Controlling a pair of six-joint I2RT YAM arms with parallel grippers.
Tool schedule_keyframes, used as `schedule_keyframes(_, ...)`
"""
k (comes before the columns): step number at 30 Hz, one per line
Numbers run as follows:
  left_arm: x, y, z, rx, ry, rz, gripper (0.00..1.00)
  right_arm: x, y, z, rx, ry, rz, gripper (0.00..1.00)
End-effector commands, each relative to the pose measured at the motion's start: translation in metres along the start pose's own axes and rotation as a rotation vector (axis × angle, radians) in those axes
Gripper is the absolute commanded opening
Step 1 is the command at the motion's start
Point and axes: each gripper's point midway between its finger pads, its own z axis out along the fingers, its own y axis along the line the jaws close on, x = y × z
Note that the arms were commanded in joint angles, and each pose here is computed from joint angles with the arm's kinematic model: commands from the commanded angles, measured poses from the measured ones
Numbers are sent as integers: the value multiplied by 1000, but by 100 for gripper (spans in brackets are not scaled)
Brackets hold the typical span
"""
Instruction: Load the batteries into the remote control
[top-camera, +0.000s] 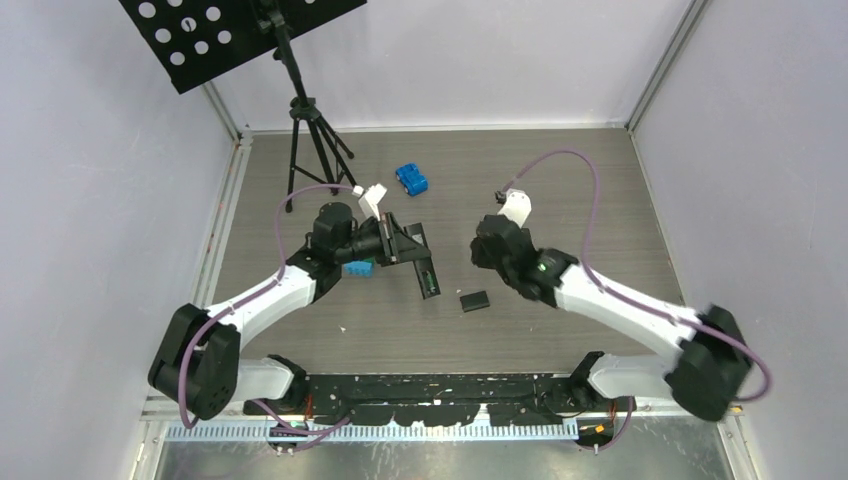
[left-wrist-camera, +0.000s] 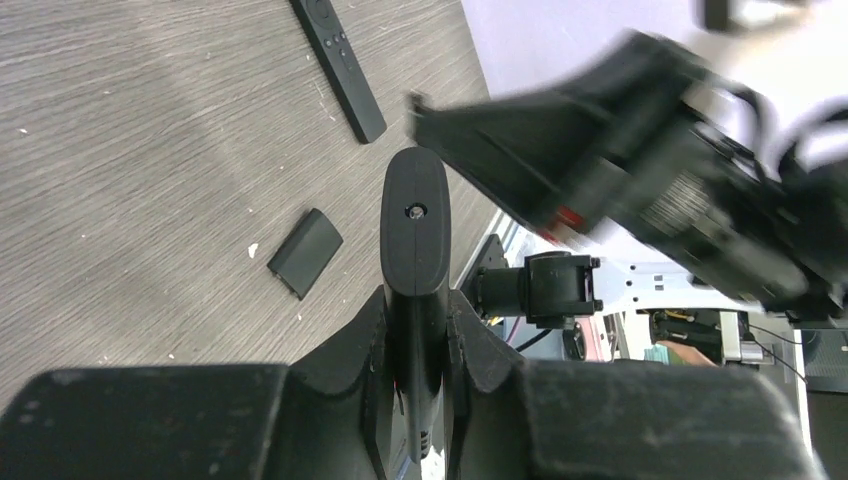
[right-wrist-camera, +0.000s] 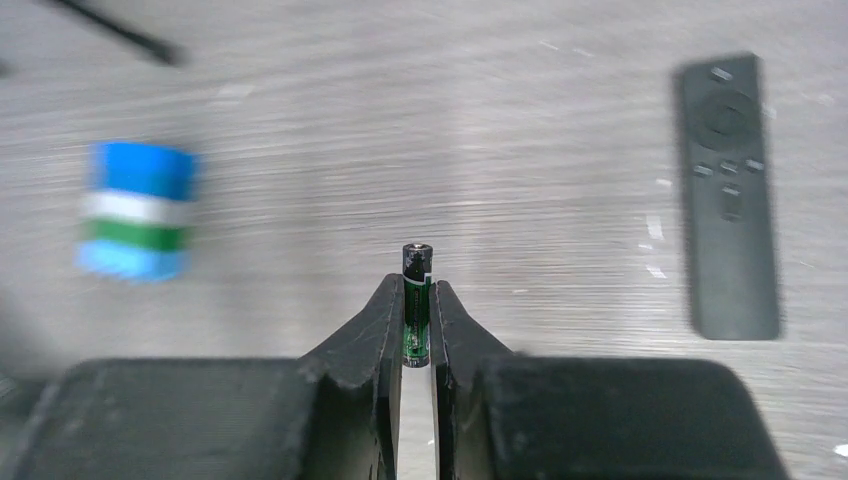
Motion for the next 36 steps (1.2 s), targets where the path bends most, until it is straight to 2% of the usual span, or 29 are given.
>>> schedule_keyframes(1,-20,-28,2,105,-50,49,0,-43,44,-63,-261,-225,40,8)
schedule_keyframes(8,-23,-37,5,131,-30,-27,0,-40,87,-116,-577,-289,-22,8)
schedule_keyframes(15,-22,-47,4,170,-7,-71,0,-24,115,-131,-728,-258,-129,8)
schedule_keyframes(36,-30,-56,2,184,-35,-147,0,0,131,-135,-775,-194,-167,9)
